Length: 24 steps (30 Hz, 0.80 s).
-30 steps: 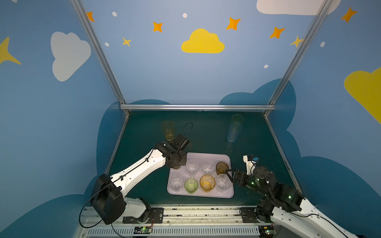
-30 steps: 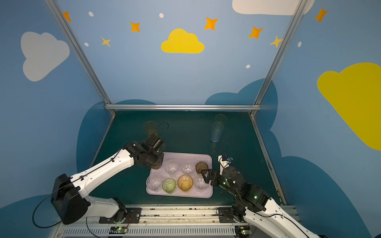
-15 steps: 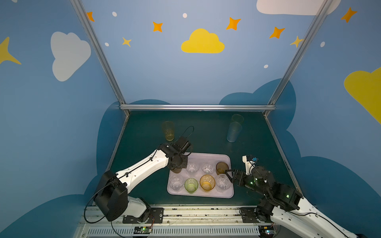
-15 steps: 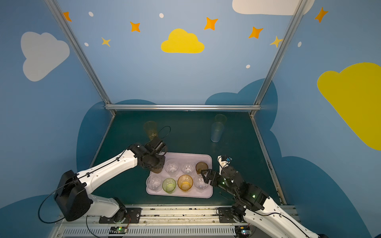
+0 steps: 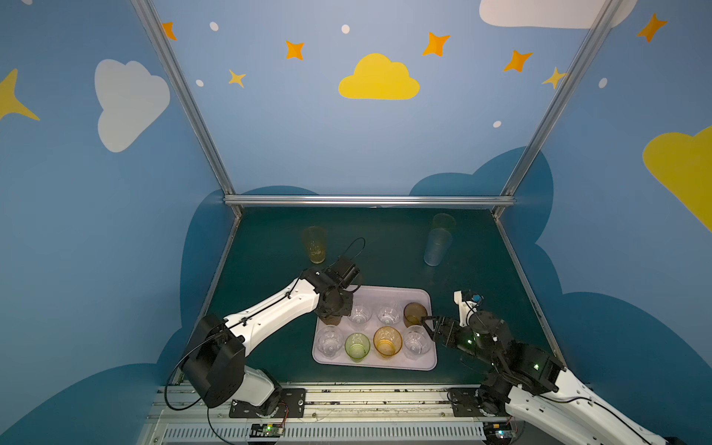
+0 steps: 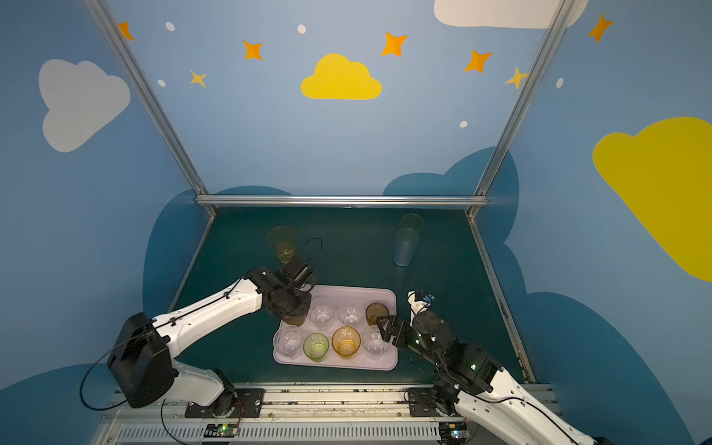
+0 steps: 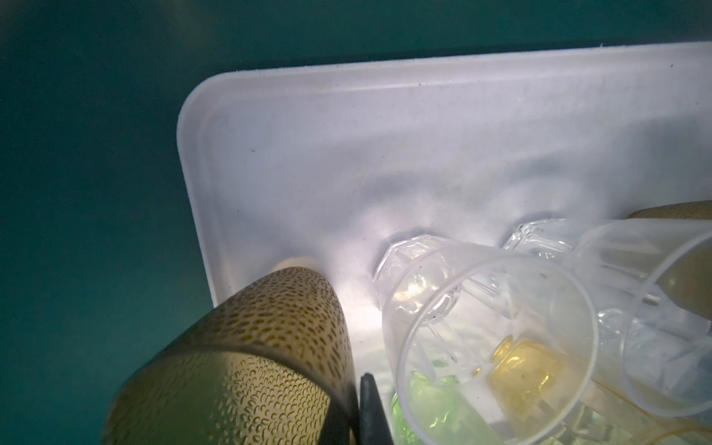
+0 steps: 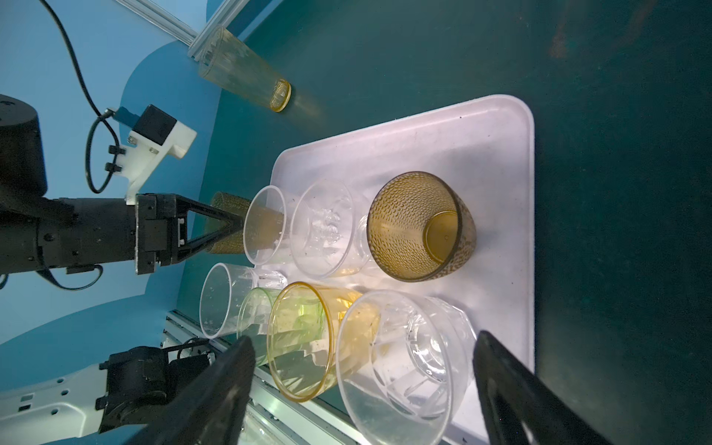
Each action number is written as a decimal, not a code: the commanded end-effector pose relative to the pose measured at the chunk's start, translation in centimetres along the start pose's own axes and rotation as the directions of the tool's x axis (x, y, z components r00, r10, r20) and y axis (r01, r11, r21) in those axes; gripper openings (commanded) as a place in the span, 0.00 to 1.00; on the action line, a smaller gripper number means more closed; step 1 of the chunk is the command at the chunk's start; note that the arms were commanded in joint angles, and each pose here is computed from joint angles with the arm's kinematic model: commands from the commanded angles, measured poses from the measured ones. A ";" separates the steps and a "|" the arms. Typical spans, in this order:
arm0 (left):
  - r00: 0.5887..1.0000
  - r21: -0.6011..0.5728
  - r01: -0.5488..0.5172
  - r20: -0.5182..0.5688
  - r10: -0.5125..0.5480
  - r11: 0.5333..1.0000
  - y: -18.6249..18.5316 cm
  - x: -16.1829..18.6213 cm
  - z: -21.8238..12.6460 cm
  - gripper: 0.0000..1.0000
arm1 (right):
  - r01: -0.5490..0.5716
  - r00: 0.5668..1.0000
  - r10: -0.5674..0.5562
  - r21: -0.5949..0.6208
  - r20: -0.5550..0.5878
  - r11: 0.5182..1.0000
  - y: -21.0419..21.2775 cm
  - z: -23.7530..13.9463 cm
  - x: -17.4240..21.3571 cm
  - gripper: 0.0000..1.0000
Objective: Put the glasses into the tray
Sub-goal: 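Lower the brown textured glass onto the tray corner nearest the left arm, then open the left gripper and release the brown textured glass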
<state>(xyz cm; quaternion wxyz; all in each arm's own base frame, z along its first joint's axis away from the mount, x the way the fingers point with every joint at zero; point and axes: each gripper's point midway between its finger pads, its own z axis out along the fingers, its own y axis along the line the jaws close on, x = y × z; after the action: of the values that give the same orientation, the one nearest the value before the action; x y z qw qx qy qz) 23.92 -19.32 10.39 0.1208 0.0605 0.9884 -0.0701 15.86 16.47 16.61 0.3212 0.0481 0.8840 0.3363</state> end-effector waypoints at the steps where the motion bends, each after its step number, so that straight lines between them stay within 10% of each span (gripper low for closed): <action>1: 1.000 -0.010 -0.004 0.001 0.004 1.000 0.1 -0.1 0.0 0.09 | -0.010 1.000 0.010 0.011 0.016 1.000 -0.3 0.2 -0.3 0.88; 24: 0.997 0.016 0.019 0.079 -0.020 1.000 0.1 -0.8 -3.2 0.28 | -0.010 1.000 0.010 0.003 0.021 1.000 0.2 0.0 -0.7 0.88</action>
<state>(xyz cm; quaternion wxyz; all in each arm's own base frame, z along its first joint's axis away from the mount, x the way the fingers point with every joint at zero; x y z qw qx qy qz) 23.94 -18.87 12.09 0.1443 0.0535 0.9852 -0.0751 15.99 16.38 16.43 0.3201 0.0519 0.8854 0.3329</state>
